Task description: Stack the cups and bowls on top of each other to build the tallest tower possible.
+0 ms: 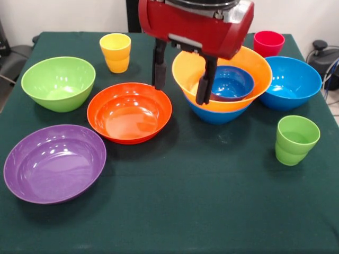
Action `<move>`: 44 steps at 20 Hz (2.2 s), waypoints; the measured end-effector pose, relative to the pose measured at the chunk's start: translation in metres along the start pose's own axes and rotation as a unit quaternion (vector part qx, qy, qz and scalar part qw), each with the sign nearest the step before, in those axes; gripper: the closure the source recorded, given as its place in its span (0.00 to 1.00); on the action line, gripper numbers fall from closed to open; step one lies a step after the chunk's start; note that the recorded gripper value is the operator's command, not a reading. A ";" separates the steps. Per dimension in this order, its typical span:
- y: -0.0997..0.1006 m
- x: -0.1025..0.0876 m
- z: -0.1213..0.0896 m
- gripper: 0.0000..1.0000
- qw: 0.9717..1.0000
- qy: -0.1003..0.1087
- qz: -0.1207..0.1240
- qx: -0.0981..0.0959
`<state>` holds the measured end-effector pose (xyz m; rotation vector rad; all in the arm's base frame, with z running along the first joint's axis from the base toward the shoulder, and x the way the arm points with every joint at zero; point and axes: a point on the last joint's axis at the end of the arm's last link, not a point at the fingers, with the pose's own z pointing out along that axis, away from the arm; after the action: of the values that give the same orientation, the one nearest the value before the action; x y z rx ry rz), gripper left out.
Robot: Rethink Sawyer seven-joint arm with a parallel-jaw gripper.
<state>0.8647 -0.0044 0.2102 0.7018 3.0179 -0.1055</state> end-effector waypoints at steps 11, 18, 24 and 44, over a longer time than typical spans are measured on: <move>0.006 0.000 0.007 0.00 1.000 0.014 -0.008 0.023; 0.006 -0.007 0.011 0.00 0.999 0.005 -0.011 0.037; 0.009 -0.010 0.015 0.00 0.999 0.010 -0.014 0.050; 0.003 -0.044 0.036 0.00 0.994 0.047 0.094 0.041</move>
<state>0.9067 -0.0238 0.1761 1.0225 3.0309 -0.1946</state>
